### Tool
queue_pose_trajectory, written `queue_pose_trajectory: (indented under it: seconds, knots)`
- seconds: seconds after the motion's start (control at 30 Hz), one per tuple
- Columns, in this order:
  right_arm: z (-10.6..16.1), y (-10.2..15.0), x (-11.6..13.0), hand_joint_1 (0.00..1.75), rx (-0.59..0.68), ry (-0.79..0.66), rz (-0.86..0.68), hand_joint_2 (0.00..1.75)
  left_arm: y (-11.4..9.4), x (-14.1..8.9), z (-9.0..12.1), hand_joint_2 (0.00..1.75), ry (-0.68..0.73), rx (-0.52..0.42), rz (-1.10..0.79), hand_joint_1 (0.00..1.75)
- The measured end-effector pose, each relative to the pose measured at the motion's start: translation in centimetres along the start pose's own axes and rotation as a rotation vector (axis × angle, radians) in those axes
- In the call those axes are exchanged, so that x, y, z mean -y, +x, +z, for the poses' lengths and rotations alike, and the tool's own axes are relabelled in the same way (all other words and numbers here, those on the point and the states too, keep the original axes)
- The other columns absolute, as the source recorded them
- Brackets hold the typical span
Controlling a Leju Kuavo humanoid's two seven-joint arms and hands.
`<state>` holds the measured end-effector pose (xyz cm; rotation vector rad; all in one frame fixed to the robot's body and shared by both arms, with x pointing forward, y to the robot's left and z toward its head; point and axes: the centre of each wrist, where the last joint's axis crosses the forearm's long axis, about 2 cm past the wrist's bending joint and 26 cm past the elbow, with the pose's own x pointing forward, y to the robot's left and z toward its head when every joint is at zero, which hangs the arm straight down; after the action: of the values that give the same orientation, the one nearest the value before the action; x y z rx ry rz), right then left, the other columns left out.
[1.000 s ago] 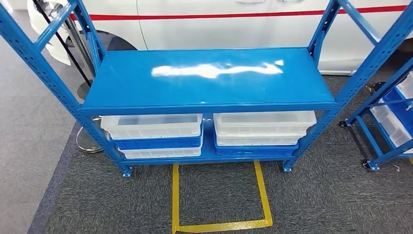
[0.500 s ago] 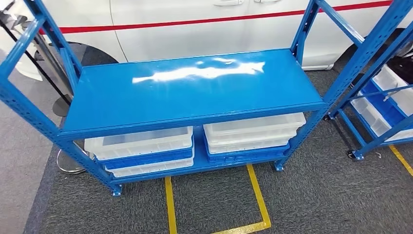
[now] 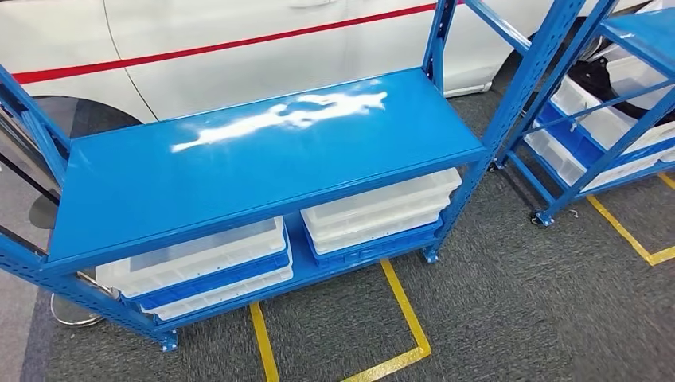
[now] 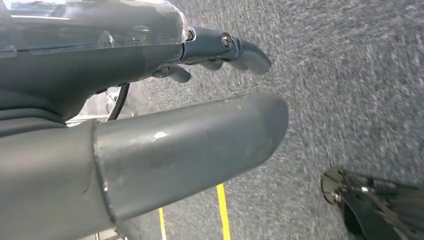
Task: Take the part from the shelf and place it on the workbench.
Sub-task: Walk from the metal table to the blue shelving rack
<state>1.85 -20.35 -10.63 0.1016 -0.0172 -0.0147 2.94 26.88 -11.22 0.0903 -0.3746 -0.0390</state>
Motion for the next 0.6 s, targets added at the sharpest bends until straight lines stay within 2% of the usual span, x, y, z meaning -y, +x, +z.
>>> queue_pose_trajectory:
  seconds: [0.07, 0.2, 0.6]
  knots:
    - [-0.01, -0.16, 0.01, 0.0, 0.0, 0.0, 0.002, 0.0, 0.03, 0.0, -0.01, 0.0, 0.002, 0.003, 0.001, 0.0]
    - [0.0, -0.01, 0.0, 0.0, 0.014, -0.001, 0.005, 1.75, -0.23, -0.02, 0.07, 0.0, 0.01, 0.005, 0.0, 0.0]
    - [0.0, -0.04, -0.01, 0.0, 0.028, -0.002, 0.013, 1.75, -0.15, -0.09, 0.04, 0.0, 0.017, 0.006, -0.004, 0.0]
